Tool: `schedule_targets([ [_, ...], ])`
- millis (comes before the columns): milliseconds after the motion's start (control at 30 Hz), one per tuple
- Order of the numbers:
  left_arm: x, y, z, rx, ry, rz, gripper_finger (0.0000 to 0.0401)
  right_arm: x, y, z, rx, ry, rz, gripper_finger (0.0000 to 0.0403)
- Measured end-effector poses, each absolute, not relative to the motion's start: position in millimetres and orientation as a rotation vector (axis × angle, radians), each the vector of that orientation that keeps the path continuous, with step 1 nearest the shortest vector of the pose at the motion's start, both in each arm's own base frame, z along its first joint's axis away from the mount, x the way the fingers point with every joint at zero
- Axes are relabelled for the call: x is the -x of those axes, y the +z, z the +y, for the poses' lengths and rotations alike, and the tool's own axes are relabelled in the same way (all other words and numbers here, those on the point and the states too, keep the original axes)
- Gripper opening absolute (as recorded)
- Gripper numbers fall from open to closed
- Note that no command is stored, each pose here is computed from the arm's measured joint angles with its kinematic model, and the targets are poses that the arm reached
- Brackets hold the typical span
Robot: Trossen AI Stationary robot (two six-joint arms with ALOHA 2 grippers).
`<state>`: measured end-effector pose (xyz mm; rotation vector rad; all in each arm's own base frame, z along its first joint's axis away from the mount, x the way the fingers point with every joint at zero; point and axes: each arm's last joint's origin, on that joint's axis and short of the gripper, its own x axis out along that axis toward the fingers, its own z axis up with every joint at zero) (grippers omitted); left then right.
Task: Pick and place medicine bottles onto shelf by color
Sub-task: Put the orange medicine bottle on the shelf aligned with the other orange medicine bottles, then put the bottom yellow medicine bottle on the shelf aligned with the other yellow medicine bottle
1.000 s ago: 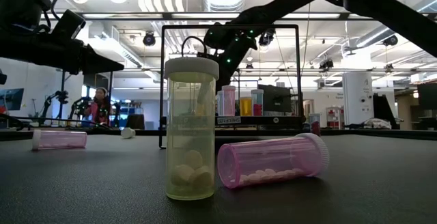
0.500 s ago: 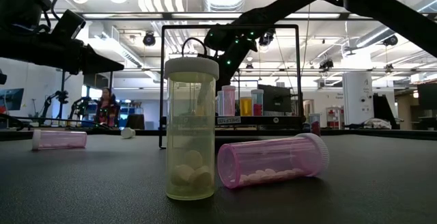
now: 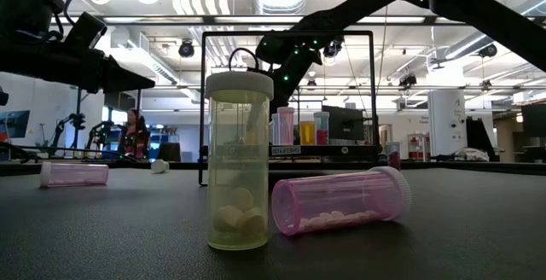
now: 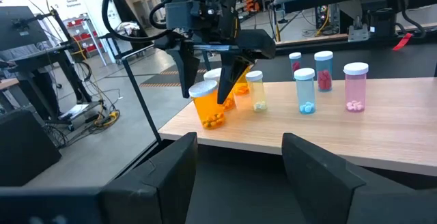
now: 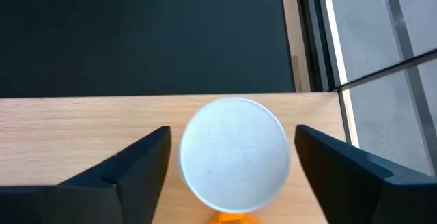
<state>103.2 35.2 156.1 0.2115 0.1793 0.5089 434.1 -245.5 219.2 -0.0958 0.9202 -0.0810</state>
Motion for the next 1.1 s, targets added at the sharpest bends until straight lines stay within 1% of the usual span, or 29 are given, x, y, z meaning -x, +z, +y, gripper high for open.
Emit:
schedule_targets([
  [167, -103, 156, 35, -0.212, 0.509, 0.179, 0.0199, -433, 219, -247, 0.072, -0.096, 0.921, 0.035],
  [267, -103, 156, 35, -0.211, 0.509, 0.179, 0.0199, -433, 224, -247, 0.062, -0.101, 0.925, 0.0365],
  [467, -103, 156, 35, -0.211, 0.509, 0.179, 0.0199, -430, 247, -247, 0.064, -0.104, 0.919, 0.0368],
  [700, -103, 156, 35, -0.211, 0.509, 0.179, 0.0199, -410, 280, -239, 0.02, -0.117, 0.955, 0.0368],
  [867, -103, 156, 35, -0.211, 0.509, 0.178, 0.0199, -391, 302, -230, -0.053, -0.214, 1.019, 0.0368],
  [1100, -103, 156, 35, -0.212, 0.508, 0.179, 0.0199, -363, 314, -217, -0.184, -0.348, 1.123, 0.0368],
])
